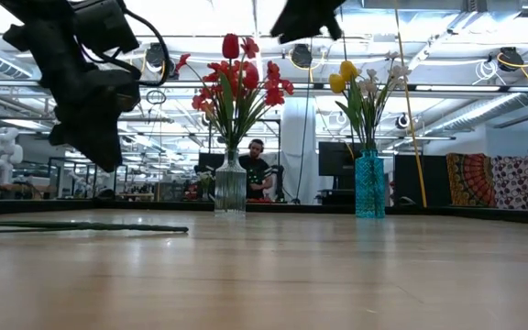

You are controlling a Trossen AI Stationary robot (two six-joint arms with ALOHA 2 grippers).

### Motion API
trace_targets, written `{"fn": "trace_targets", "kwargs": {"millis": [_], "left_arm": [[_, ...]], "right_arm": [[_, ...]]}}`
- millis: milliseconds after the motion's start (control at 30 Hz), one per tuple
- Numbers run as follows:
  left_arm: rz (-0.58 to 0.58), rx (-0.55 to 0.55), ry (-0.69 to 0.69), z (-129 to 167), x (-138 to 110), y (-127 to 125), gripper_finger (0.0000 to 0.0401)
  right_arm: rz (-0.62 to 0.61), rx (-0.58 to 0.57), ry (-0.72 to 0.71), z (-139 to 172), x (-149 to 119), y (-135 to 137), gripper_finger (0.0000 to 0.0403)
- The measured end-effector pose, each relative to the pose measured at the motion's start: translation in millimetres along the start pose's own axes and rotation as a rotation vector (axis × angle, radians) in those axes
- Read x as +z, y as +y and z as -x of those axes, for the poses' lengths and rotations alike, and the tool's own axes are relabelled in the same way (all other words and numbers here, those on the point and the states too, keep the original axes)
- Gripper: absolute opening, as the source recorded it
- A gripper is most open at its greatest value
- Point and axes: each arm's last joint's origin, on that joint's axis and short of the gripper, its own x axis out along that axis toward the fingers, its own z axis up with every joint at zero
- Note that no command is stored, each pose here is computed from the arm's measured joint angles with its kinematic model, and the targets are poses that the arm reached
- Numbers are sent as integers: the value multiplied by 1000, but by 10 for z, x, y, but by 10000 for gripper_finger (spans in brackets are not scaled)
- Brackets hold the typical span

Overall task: Sort flowers into vase by color
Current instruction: Put the white flower into the blue vase

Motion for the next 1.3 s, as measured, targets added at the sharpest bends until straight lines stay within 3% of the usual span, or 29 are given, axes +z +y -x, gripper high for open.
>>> {"fn": "trace_targets", "kwargs": {"millis": [200, 400, 633, 900, 1100, 1300], "left_arm": [[200, -50, -10, 5, -40, -104, 134], [461, -56, -21, 14, -104, -184, 134], [584, -105, -26, 40, -227, -335, 134], [589, -127, -78, 67, -369, -668, 134], [478, -97, -62, -4, -424, -1025, 134], [364, 23, 120, -127, -549, -1252, 134]], "right_arm": [[-17, -12, 184, 385, -115, -86, 122], [19, -67, 434, 535, -344, -165, 110], [73, -105, 612, 610, -505, -189, 96], [165, -60, 642, 687, -548, -70, 83], [212, -25, 657, 743, -576, 18, 79], [237, 46, 693, 834, -613, 112, 79]]}}
